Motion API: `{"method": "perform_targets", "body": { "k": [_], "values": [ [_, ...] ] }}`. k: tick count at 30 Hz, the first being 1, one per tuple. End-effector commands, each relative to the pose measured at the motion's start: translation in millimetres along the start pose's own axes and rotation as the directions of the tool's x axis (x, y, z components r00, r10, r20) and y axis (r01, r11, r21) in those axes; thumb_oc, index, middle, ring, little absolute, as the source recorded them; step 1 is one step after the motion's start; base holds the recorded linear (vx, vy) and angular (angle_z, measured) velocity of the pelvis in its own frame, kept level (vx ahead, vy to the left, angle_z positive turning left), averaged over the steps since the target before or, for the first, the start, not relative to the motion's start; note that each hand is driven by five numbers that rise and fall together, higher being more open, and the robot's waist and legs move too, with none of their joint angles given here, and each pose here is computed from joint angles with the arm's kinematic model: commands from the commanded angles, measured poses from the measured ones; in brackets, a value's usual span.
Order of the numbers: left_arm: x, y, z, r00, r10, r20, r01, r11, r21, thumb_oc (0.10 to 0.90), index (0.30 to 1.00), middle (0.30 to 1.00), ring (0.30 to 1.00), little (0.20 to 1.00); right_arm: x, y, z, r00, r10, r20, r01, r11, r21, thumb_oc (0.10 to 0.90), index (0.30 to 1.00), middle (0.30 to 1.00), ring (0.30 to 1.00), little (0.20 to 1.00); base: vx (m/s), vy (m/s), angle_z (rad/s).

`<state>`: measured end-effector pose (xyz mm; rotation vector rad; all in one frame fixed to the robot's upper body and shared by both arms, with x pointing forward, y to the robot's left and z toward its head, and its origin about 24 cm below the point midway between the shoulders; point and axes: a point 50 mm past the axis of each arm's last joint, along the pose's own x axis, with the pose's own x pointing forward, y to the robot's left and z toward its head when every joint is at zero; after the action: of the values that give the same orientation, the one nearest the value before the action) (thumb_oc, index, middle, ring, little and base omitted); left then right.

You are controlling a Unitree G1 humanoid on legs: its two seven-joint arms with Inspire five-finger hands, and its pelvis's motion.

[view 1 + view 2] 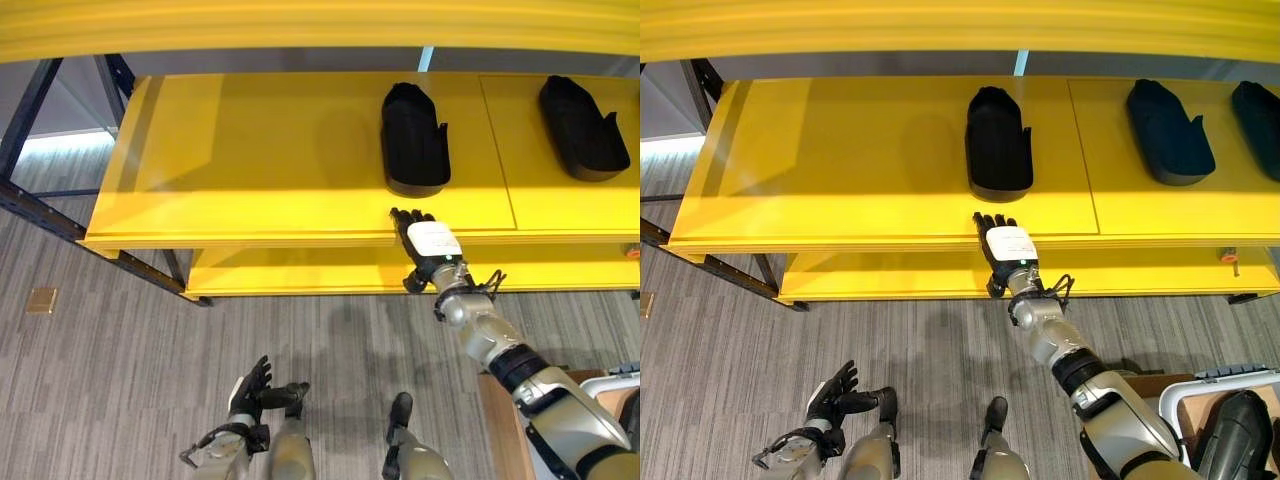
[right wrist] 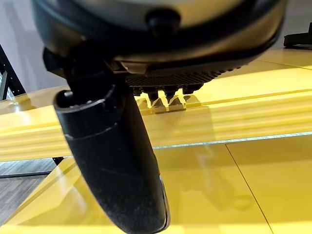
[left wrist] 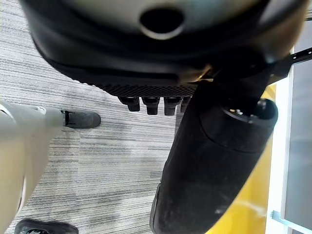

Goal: Move parts from the plastic box to the shelf.

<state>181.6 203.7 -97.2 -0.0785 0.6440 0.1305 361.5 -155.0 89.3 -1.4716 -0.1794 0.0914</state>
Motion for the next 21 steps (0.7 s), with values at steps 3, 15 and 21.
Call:
{"method": "perform_targets", "body": {
  "k": [3, 15, 21],
  "values": [
    [1.4, 3.2, 23.5, 0.992, -0.028, 0.12, 0.023, 0.999, 0.041, 0.9, 1.0, 1.0, 1.0, 1.0, 27.8, -74.3, 7.5, 0.965, -0.254, 0.068, 0.26, 0.962, -0.089, 0.9, 1.0, 1.0, 1.0, 1.0, 0.0, 0.005, 0.04],
    [2.3, 4.7, 30.3, 0.989, -0.022, 0.146, 0.016, 0.999, 0.04, 0.9, 1.0, 1.0, 1.0, 1.0, 38.0, -90.7, -13.0, 0.962, -0.271, -0.017, 0.266, 0.955, -0.132, 0.9, 1.0, 1.0, 1.0, 1.0, 0.0, 0.003, 0.01],
    [3.0, 2.9, 31.9, 0.988, -0.03, 0.152, 0.023, 0.999, 0.046, 0.9, 1.0, 1.0, 1.0, 1.0, 40.5, -92.3, -20.5, 0.963, -0.264, -0.051, 0.255, 0.956, -0.146, 0.9, 1.0, 1.0, 1.0, 1.0, 0.0, 0.0, 0.0]
  ]
}}
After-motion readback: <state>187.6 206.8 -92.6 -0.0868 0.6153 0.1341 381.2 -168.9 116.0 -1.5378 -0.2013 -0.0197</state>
